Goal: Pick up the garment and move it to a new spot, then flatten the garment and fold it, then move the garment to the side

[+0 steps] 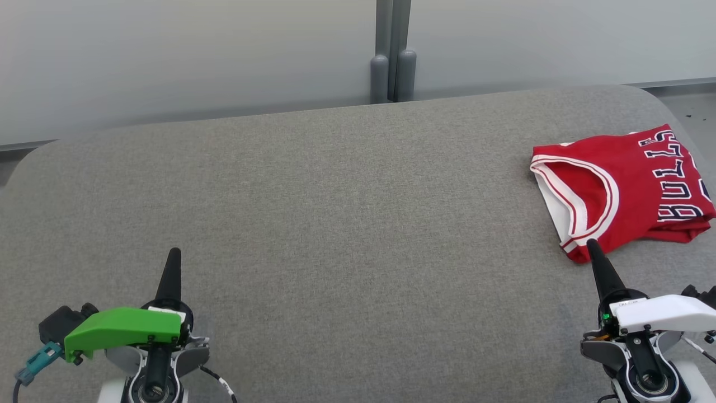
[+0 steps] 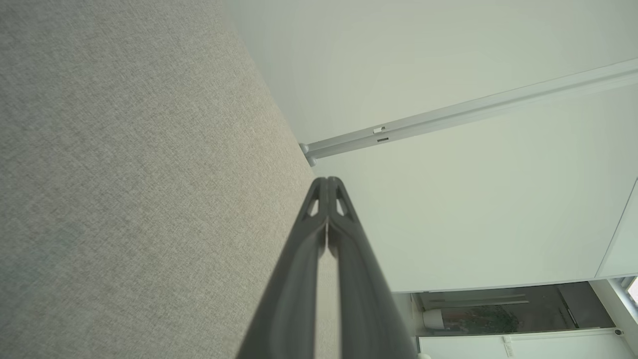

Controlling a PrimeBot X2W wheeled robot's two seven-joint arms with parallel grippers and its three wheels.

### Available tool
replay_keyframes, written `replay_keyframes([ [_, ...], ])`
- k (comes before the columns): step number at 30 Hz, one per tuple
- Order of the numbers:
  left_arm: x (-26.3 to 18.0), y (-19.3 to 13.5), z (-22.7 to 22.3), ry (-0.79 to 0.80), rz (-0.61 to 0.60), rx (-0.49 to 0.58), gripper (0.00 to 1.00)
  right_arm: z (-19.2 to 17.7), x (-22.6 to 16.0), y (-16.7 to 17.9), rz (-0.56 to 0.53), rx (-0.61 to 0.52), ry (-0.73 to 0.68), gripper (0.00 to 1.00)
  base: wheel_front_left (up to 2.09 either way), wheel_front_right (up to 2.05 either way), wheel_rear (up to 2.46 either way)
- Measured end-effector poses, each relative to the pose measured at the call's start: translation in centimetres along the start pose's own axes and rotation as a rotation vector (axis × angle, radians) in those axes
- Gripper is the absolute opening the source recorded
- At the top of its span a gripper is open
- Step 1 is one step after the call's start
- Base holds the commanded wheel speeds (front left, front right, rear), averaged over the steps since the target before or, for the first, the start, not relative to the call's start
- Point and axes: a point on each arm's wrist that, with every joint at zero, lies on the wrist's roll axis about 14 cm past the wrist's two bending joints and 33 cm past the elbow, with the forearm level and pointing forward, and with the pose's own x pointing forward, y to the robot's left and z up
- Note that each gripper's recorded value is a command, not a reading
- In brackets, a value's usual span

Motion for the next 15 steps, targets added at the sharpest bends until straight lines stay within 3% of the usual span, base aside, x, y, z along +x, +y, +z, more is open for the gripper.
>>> replay_keyframes([
  [15,0.50,-0.52,0.16,0.007,-0.022,-0.119,0.00,0.78,0.23,-0.11,-0.003,0.121,-0.014,0.00,0.00,0.00,0.00],
])
